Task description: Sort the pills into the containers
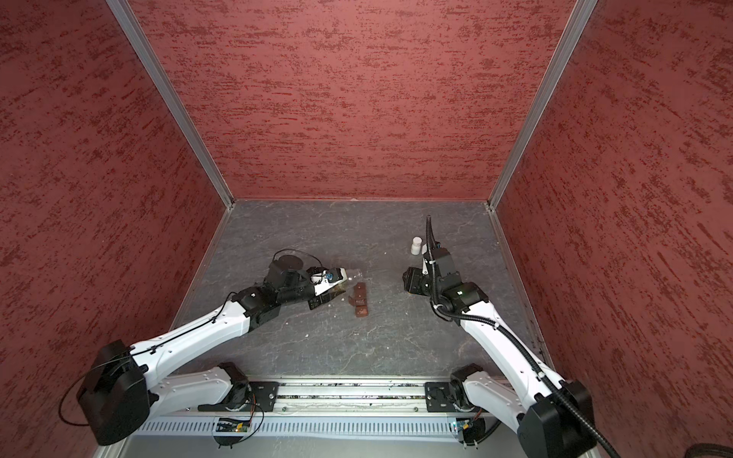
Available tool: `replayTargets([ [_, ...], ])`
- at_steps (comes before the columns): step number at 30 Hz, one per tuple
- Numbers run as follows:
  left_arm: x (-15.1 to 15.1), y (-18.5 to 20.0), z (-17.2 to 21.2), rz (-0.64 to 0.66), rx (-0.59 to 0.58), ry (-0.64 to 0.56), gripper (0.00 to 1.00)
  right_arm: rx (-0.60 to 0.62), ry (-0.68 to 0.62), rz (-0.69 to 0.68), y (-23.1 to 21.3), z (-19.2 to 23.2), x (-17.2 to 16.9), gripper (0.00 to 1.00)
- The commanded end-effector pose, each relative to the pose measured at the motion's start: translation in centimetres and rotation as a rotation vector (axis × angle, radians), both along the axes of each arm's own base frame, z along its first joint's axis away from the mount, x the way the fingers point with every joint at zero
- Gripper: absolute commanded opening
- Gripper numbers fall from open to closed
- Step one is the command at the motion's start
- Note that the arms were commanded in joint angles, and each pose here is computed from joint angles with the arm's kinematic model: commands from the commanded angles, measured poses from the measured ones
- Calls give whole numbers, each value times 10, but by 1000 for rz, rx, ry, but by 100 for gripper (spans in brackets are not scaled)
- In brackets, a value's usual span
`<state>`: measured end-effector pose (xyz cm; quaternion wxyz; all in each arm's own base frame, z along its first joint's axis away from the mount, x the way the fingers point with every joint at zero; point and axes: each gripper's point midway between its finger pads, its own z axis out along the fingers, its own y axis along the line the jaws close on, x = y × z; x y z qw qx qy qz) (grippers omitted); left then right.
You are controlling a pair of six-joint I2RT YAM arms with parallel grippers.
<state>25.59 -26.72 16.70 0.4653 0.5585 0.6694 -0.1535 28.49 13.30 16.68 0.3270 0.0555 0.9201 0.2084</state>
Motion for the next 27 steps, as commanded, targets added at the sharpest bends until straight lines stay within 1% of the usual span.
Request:
replayTargets([
  [1,-4,-5,-14,-30,4,50,0,19,-22,28,6,2,0,61],
  [8,1,-7,-44,-14,48,115,0,27,-12,45,10,-6,-1,61],
  [16,7,-8,-74,9,115,144,0,6,-3,58,8,-14,-4,61],
  [27,7,0,-91,29,204,185,0,-3,-1,66,7,-18,-6,62],
])
